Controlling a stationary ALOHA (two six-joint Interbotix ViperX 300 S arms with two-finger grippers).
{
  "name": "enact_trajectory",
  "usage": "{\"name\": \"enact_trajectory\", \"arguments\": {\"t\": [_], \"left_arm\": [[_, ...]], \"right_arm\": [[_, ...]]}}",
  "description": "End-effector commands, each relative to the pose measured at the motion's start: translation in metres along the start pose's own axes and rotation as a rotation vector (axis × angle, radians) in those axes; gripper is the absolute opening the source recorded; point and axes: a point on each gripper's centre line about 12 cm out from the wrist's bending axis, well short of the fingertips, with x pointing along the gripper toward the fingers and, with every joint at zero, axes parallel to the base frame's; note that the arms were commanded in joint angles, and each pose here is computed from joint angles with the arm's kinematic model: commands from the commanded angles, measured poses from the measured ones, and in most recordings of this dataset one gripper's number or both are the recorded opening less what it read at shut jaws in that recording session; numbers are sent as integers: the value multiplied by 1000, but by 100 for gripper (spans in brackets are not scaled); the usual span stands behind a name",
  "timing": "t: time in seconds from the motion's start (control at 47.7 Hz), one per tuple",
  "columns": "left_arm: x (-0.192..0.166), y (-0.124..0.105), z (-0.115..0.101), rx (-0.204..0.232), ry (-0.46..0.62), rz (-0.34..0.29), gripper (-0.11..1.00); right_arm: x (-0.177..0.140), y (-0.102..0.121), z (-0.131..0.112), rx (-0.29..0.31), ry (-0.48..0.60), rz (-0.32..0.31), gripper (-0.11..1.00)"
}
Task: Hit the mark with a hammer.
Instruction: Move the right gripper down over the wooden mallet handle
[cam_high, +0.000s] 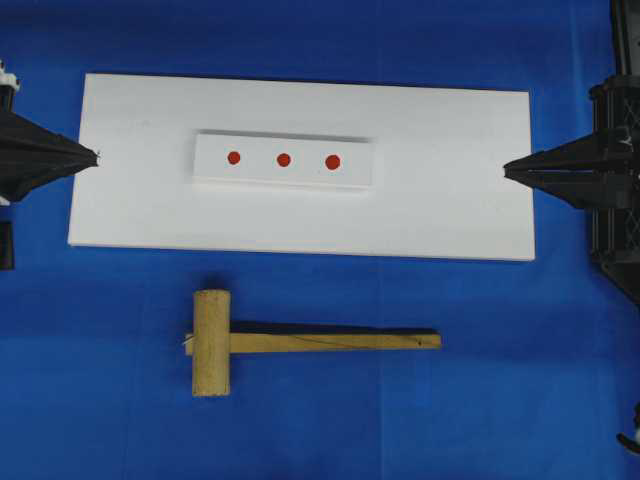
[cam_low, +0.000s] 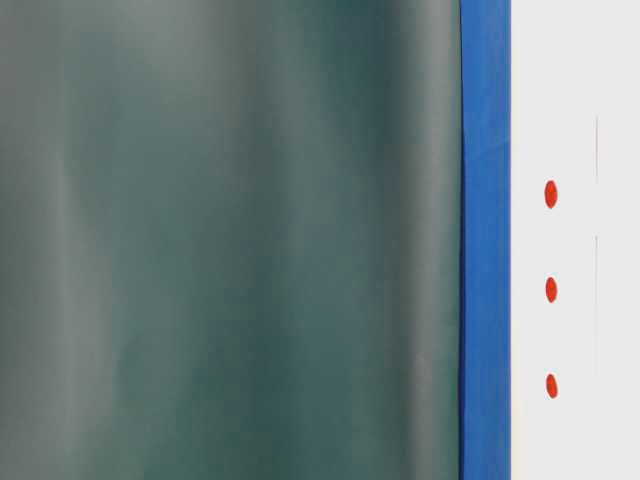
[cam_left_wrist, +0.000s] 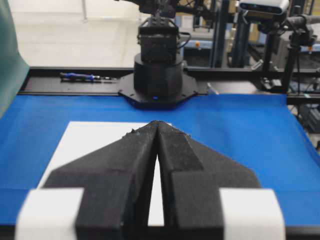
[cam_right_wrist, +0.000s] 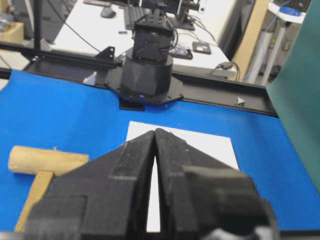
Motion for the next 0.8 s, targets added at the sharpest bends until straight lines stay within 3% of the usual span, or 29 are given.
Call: {"name": "enact_trajectory", "arguments": {"t": [0.0,0.105,0.294,0.545,0.65,0.776], "left_arm": [[3,0,6,-14,-11,0,0],[3,0,6,-14,-11,0,0],[3,0,6,-17,-5,0,0],[2,1,7,-15,-11,6,0],[1,1,7,-16,-12,6,0],[1,1,7,-16,-6,8,0]], "right_arm": [[5,2,10,4,-20,10,0],[11,9,6,10,11,42,-6],[33,31,1,60,80,129,-6],[74,52,-20,118,235,174,-3],[93,57,-37,151,307,166,7],[116,69,-55,168,380,176,38]]}}
